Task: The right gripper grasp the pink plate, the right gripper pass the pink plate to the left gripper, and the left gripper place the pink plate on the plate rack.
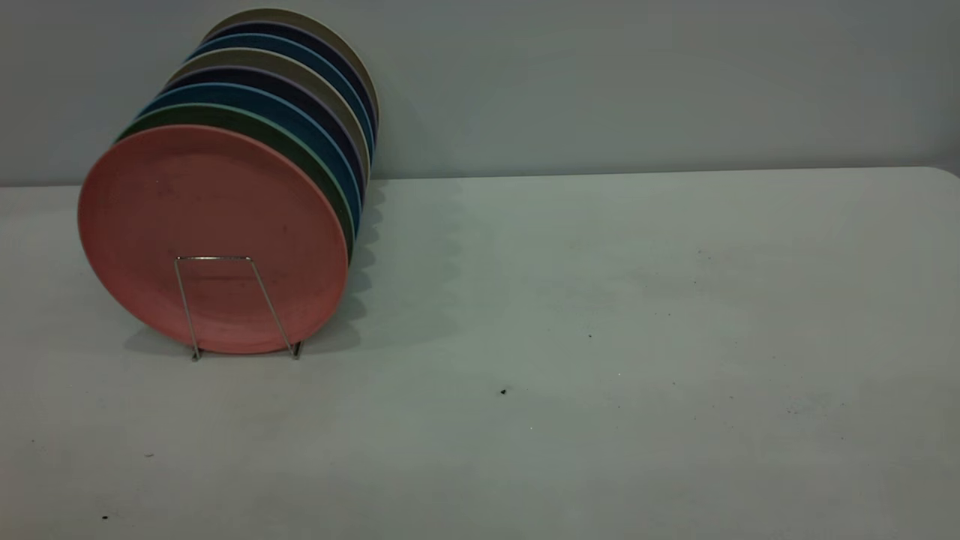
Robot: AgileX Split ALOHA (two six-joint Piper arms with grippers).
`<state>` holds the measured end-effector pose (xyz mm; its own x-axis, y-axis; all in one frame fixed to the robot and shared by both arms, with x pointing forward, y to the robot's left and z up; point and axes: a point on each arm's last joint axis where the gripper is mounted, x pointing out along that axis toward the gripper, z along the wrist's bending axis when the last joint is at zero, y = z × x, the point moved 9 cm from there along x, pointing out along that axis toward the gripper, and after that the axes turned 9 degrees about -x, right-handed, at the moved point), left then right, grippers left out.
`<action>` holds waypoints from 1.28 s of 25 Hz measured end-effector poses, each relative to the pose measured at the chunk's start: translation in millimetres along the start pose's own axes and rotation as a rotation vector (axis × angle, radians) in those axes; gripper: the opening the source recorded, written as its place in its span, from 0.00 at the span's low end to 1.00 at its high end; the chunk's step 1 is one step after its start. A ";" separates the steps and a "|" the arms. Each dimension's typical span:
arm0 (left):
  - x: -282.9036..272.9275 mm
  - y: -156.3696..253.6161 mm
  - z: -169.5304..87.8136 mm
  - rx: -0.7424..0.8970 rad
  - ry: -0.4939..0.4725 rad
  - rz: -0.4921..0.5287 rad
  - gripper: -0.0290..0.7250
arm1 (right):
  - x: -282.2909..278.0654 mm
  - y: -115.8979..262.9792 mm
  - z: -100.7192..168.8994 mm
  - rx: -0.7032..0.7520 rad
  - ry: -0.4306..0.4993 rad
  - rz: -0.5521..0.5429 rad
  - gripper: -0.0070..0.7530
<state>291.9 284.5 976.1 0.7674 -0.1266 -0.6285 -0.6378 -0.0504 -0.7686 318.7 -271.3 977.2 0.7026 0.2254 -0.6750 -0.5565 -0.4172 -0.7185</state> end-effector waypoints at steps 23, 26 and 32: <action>-0.9 0.1 -0.1 0.003 0.001 -0.009 0.46 | -21.8 3.8 -12.3 0.119 0.199 -0.141 0.74; -0.9 0.1 -0.1 0.003 0.001 -0.009 0.46 | -21.8 4.2 -13.0 0.126 0.208 -0.138 0.74; -0.9 0.1 -0.1 0.003 0.001 -0.009 0.46 | -21.8 4.1 -12.8 0.128 0.207 -0.138 0.74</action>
<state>291.2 284.6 976.6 0.7729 -0.1270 -0.6216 -0.6308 -0.0488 -0.7744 306.8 -289.2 991.0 0.8440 0.0818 -0.5300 -0.4914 -0.2778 -0.8254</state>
